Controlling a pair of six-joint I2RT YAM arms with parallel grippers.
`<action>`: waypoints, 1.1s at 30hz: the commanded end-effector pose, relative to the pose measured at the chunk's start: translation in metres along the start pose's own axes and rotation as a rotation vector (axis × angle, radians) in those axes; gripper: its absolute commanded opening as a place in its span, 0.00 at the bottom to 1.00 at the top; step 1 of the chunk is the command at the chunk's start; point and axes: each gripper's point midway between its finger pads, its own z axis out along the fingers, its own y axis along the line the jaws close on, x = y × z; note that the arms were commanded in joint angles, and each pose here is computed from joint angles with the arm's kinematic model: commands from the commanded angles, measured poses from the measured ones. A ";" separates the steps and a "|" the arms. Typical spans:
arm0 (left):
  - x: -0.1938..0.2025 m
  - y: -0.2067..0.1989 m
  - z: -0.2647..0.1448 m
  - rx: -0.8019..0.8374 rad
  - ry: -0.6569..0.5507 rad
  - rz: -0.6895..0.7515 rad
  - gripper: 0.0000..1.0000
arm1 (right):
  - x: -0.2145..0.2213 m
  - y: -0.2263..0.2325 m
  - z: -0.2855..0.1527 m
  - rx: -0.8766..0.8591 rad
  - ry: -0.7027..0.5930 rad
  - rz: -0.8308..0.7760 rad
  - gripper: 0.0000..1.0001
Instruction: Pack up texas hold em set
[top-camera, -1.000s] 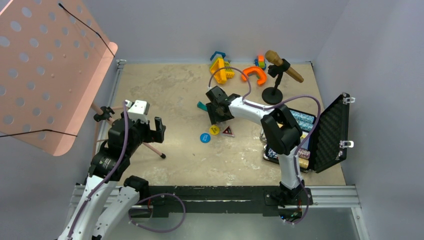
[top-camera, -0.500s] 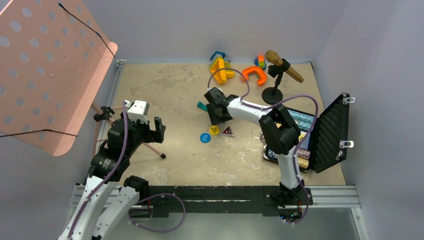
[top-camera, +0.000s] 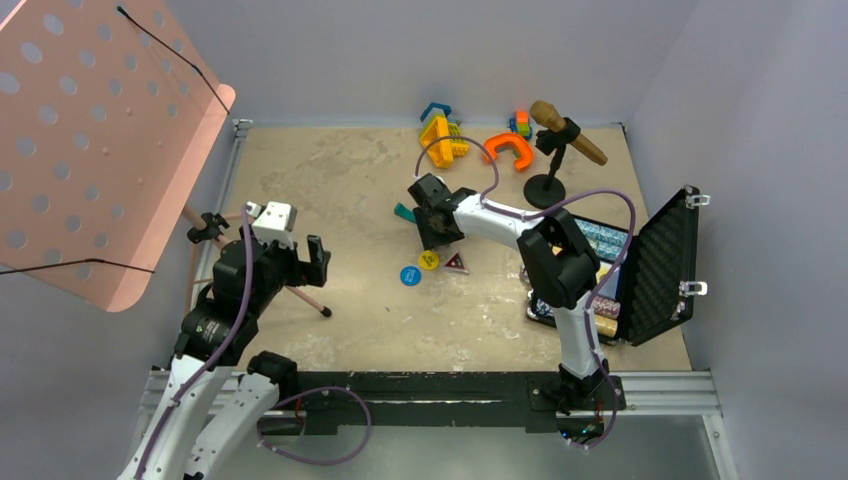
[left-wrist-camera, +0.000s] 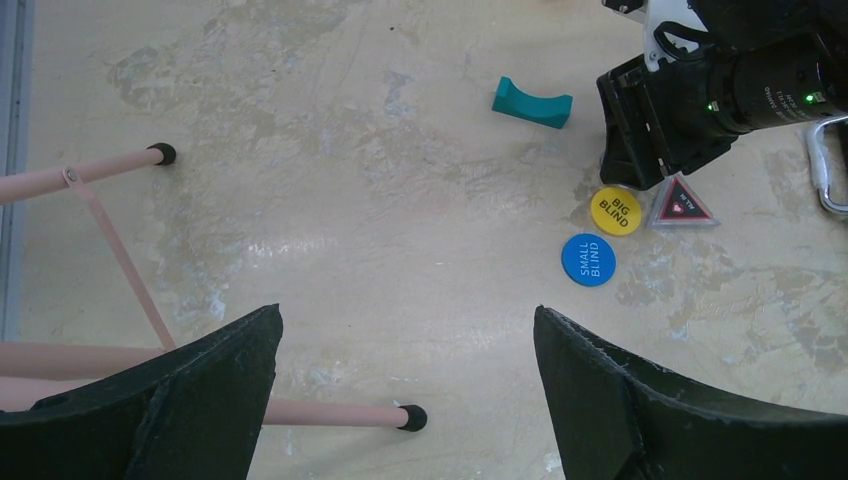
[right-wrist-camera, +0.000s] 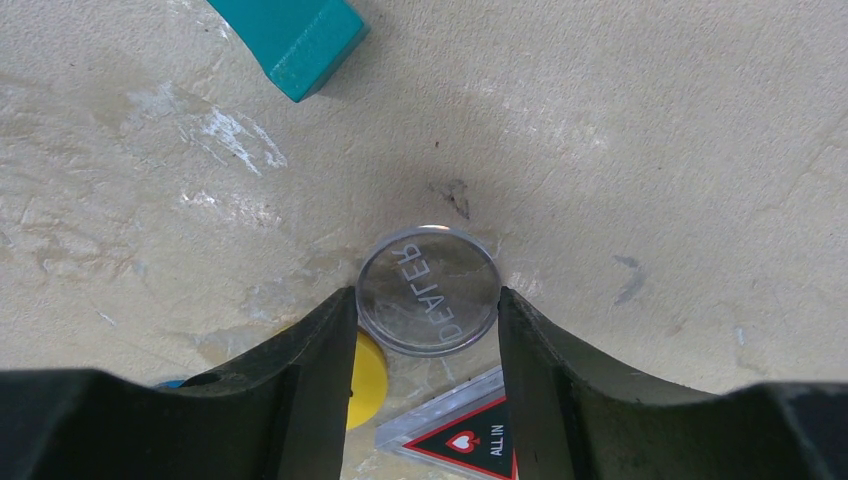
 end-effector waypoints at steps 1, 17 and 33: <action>-0.012 -0.001 -0.004 0.006 -0.044 0.009 0.99 | 0.023 0.002 0.008 -0.003 0.070 0.004 0.41; -0.012 -0.001 -0.005 0.010 -0.046 0.008 0.99 | -0.007 -0.008 -0.068 -0.063 -0.100 0.061 0.30; -0.013 -0.002 -0.005 0.015 -0.047 0.010 0.99 | -0.019 0.000 -0.025 -0.030 -0.084 0.059 0.61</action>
